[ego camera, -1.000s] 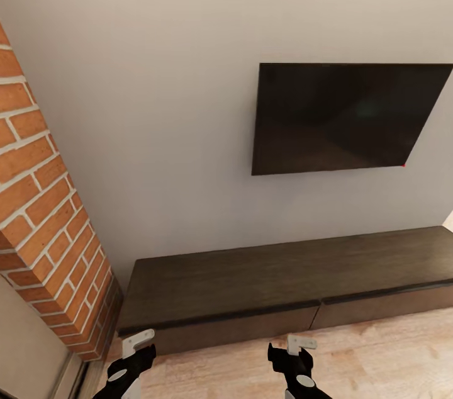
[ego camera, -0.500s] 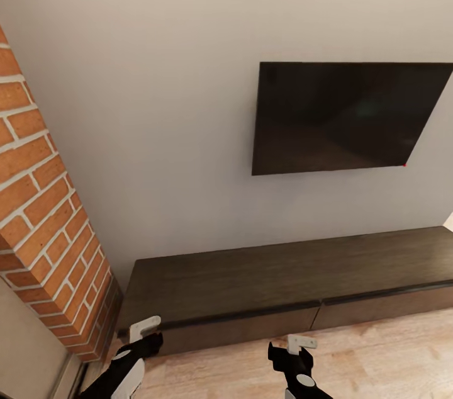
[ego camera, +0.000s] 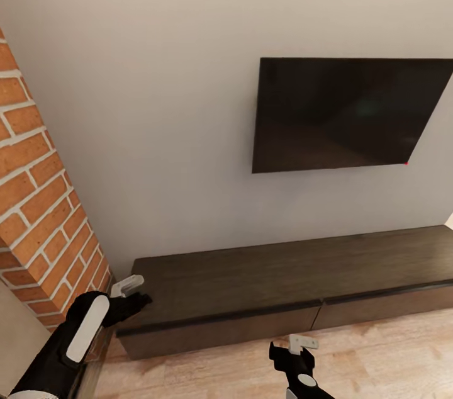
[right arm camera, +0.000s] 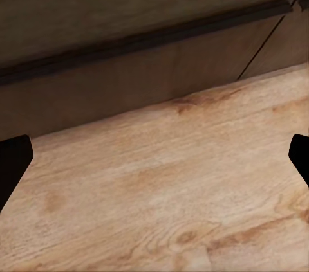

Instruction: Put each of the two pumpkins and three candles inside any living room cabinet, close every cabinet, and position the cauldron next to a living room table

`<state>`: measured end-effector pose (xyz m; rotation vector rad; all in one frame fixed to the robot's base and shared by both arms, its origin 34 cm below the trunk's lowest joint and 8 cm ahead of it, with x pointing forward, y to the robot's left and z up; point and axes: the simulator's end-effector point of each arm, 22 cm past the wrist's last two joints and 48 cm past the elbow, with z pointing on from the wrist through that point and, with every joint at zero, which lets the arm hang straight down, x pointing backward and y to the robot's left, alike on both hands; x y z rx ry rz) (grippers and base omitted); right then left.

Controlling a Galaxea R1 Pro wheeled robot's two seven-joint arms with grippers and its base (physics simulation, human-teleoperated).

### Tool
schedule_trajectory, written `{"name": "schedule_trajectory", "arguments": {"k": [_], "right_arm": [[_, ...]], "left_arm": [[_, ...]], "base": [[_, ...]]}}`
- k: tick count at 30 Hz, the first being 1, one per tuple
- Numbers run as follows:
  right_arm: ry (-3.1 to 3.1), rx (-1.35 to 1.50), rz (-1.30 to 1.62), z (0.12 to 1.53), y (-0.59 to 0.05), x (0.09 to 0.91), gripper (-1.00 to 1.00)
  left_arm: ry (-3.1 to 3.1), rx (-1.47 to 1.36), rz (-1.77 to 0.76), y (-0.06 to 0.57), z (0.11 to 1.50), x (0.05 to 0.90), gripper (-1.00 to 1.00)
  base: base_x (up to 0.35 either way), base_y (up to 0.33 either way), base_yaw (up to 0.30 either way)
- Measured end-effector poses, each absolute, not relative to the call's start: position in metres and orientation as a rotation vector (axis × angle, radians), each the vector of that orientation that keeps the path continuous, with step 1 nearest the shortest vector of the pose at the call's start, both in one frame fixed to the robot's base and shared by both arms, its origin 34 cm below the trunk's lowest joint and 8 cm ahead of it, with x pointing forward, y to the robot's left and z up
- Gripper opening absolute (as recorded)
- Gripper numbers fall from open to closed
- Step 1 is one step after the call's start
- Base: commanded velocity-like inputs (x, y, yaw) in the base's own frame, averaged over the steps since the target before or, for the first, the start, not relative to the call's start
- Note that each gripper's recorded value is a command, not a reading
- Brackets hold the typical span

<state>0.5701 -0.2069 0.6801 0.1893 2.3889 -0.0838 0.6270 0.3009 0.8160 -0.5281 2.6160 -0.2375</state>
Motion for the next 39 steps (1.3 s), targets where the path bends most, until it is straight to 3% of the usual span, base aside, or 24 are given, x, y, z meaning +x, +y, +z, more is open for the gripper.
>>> {"name": "schedule_trajectory", "arguments": {"k": [26, 33, 39], "right_arm": [[2.319, 0.399, 0.098, 0.655, -0.200, 0.585, 1.00], [2.226, 0.471, 0.484, 0.659, -0.168, 0.592, 1.00], [2.203, 0.577, 0.614, 0.642, -0.176, 0.571, 1.00]], "left_arm": [[2.588, -0.609, -0.645, 0.246, 0.816, 0.635, 1.00], [2.581, -0.587, -0.835, 0.204, 0.817, 0.633, 1.00], [2.552, -0.597, -0.982, 0.180, 0.822, 0.633, 1.00]], "base": [[0.000, 0.000, 0.000], [0.000, 0.000, 0.000], [0.000, 0.000, 0.000]]}}
